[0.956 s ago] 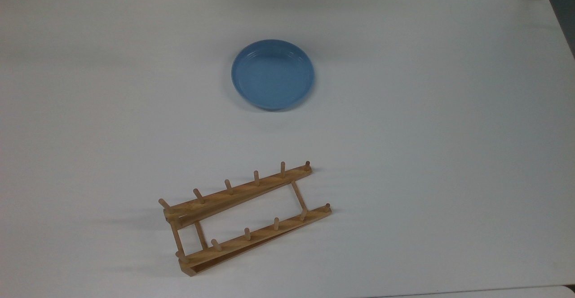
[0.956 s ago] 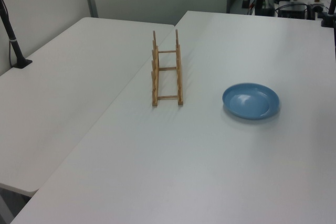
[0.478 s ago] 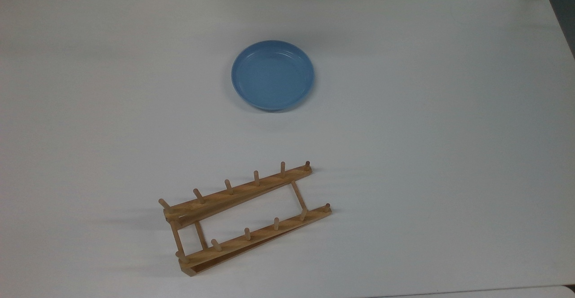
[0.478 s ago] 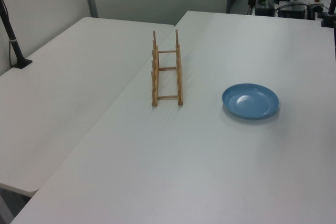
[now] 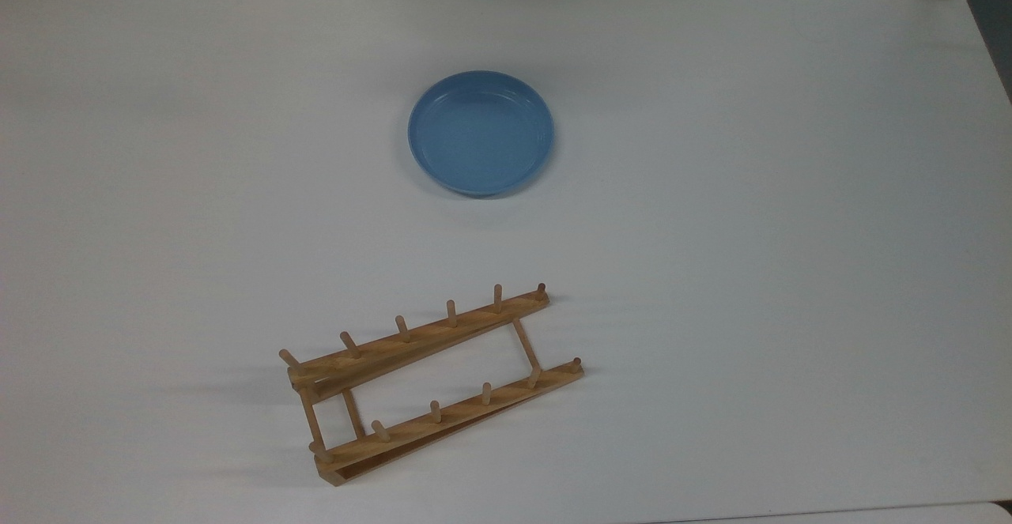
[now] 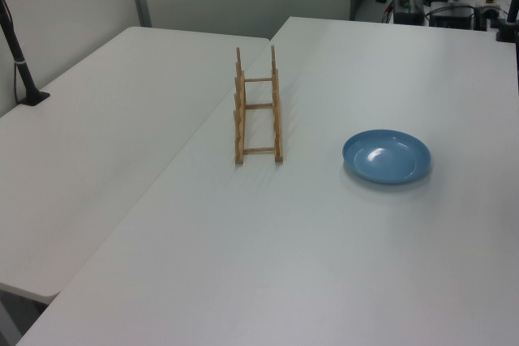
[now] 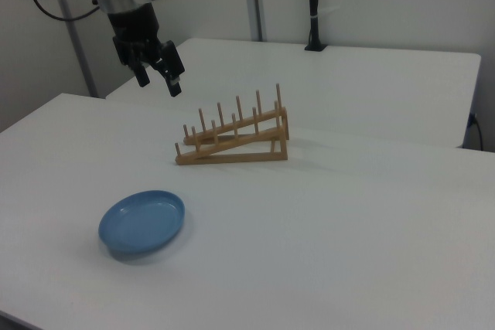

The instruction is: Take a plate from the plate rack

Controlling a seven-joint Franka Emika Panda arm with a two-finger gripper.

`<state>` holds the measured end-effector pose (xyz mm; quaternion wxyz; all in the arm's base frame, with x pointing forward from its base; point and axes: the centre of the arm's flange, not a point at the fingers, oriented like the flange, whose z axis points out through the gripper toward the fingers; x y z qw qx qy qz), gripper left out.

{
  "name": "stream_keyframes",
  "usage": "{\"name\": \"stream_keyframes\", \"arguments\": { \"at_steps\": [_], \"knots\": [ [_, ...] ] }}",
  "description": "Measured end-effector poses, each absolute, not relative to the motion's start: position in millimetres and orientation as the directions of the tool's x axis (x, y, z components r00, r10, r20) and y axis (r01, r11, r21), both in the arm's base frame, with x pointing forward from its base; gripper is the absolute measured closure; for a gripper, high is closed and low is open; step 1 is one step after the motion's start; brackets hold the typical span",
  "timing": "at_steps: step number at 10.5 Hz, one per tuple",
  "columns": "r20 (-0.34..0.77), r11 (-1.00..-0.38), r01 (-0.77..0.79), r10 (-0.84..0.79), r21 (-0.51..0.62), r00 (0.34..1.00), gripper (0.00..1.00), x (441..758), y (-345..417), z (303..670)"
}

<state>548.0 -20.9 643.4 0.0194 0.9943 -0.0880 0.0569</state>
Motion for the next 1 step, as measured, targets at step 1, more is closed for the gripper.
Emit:
{"name": "stream_keyframes", "arguments": {
  "at_steps": [1],
  "knots": [
    [0.125, -0.986, -0.160, -0.153, 0.046, 0.980, 0.00, 551.1, -20.0, 641.4]
  ]
}}
